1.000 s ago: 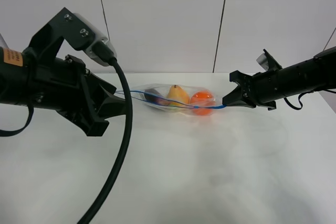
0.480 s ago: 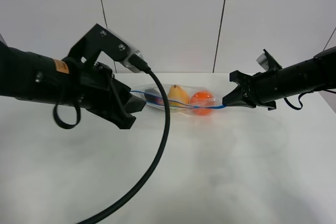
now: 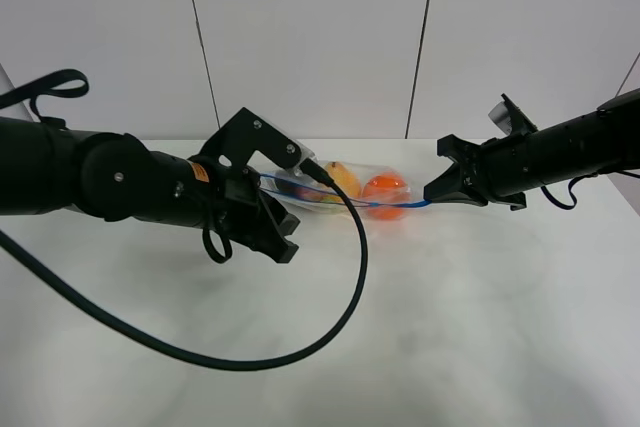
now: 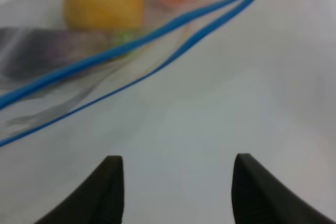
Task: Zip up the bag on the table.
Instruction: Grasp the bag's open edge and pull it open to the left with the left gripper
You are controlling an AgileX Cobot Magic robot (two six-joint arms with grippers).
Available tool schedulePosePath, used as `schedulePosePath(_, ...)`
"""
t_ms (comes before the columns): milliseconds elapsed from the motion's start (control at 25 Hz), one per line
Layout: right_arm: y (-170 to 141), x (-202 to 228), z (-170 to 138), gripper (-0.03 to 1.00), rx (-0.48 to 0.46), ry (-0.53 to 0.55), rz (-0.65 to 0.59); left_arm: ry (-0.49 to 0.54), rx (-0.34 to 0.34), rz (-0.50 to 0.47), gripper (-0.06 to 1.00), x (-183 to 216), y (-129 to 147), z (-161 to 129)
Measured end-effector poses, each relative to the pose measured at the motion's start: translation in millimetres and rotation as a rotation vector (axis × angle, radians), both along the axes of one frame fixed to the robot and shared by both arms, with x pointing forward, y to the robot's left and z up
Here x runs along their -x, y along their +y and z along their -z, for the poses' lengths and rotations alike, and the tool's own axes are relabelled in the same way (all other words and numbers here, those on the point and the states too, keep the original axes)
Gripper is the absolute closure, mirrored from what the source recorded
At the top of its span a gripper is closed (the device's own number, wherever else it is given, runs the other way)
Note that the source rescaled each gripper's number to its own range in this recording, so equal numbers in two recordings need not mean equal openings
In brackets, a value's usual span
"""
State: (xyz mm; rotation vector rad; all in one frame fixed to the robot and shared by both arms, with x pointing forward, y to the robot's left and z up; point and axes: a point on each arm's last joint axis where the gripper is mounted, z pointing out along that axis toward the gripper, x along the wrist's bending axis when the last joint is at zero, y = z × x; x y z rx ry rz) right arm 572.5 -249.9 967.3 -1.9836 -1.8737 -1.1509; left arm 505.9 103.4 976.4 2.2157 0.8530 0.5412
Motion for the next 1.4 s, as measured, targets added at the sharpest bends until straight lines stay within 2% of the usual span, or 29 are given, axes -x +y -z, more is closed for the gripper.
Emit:
schedulePosePath(200, -0.7, 1.0, 1.3, 0.97, 0.02, 0.004, -0.014, -0.001, -0.023, 0.061, -0.06, 1.7, -21.3, 12.8)
schedulePosePath(480, -1.8, 2.5, 3.0, 0.97, 0.041, 0.02, -0.022, -0.073, -0.057, 0.188, -0.06, -1.6, -54.4, 9.3)
schedulePosePath(720, -0.4, 4.5, 2.9, 0.97, 0.027, 0.039, -0.036, -0.146, -0.11, 0.263, -0.06, -9.7, -62.0, 6.4)
schedulePosePath(1000, 0.7, 5.1, 2.2, 0.97, 0.011, 0.046, -0.038, -0.16, -0.21, 0.347, -0.06, -14.4, -66.2, 30.6)
schedulePosePath(1400, 4.4, 9.0, 0.7, 0.97, -0.03, 0.074, -0.075, -0.238, -0.21, 0.349, -0.06, -19.0, -68.0, 28.3)
